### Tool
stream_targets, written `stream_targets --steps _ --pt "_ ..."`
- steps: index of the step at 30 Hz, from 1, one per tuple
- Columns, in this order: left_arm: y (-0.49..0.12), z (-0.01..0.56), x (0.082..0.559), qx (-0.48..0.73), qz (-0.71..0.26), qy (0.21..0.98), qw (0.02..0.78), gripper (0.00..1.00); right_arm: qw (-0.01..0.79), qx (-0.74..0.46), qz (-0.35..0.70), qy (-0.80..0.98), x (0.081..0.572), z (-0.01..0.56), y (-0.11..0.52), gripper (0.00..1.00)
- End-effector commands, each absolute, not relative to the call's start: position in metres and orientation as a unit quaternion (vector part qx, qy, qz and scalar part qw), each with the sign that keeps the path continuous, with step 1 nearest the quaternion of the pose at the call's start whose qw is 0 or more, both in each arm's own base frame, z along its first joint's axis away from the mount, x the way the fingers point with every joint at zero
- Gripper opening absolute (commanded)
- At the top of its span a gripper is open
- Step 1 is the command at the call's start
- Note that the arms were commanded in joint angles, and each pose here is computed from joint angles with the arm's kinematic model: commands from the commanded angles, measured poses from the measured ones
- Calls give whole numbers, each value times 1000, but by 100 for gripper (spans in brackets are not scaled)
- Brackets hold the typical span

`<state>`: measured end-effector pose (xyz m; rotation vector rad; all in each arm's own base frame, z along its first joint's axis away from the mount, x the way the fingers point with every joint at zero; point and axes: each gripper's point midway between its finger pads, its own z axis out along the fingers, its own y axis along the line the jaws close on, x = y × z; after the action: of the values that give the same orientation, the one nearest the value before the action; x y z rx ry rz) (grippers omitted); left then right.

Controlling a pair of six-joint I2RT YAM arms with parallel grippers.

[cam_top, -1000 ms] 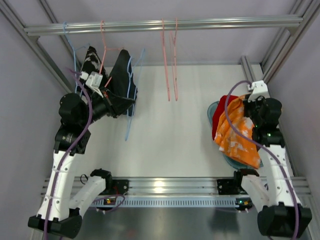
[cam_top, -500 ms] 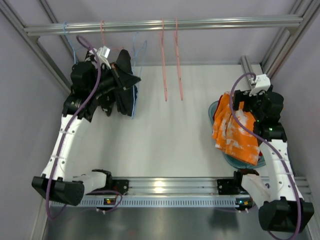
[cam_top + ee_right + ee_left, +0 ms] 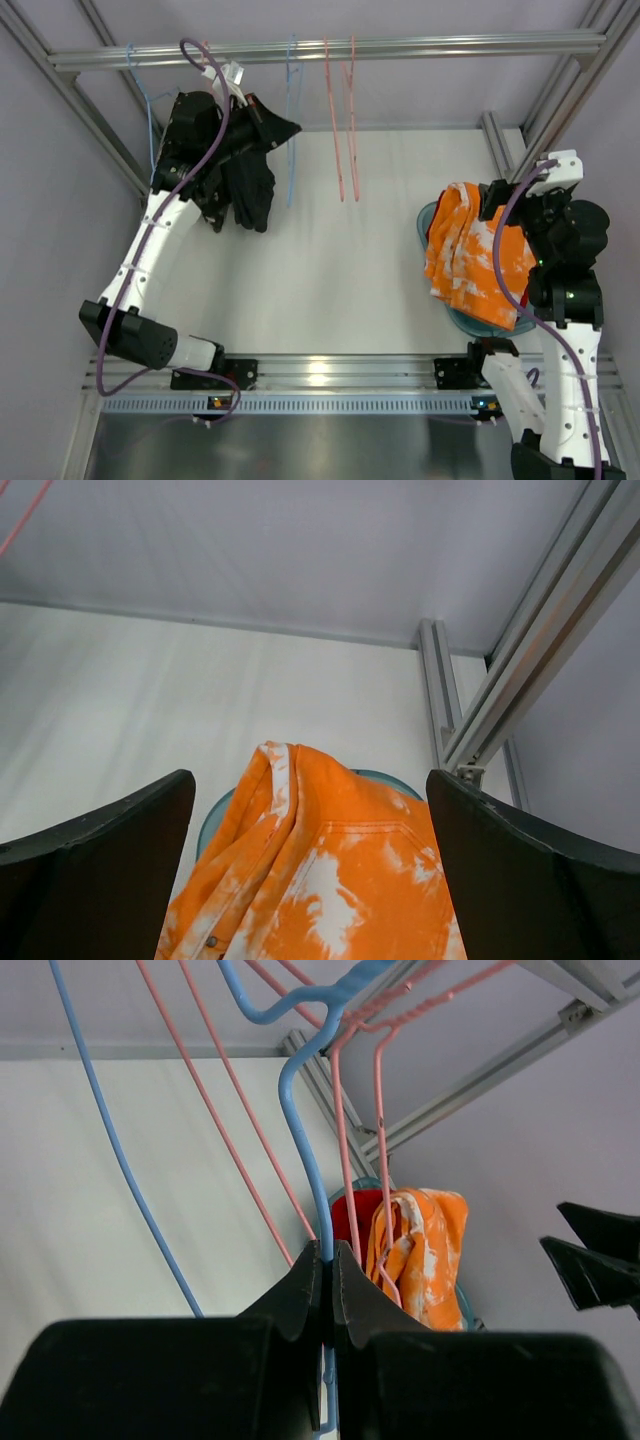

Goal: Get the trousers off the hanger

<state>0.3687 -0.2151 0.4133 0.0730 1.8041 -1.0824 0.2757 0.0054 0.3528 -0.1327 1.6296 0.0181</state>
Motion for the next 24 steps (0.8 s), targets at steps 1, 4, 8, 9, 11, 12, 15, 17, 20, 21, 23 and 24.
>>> stream_targets --steps 1,4,8,9,11,12,15,17,20,21,23,24 --pt "-216 447 391 26 -446 707 548 0 702 -48 24 710 262 379 10 99" --pt "-222 450 400 31 -446 705 550 0 704 -43 27 708 256 382 10 99" --pt "-231 435 413 27 -446 716 536 0 703 -38 26 710 254 382 9 99" --pt "-233 432 414 27 -446 719 532 0 703 -36 25 710 253 382 9 99" --pt "-237 425 416 29 -443 723 529 0 702 -35 25 710 252 380 9 100" --pt "-242 422 415 31 -444 726 525 0 703 -35 27 710 252 380 9 99" --pt "-250 413 414 31 -444 732 516 0 699 -34 32 713 252 378 11 99" --pt "-254 409 415 31 -444 735 512 0 700 -37 34 713 251 378 12 99" --pt "-261 406 416 34 -450 734 507 0 699 -38 35 714 251 377 12 100" --pt "-262 406 417 35 -450 734 508 0 699 -38 36 713 251 378 13 99" --pt "-262 404 417 36 -449 735 507 2 698 -26 51 714 250 377 15 99" --pt "-262 404 416 38 -448 734 509 6 699 -26 52 712 249 378 15 99"
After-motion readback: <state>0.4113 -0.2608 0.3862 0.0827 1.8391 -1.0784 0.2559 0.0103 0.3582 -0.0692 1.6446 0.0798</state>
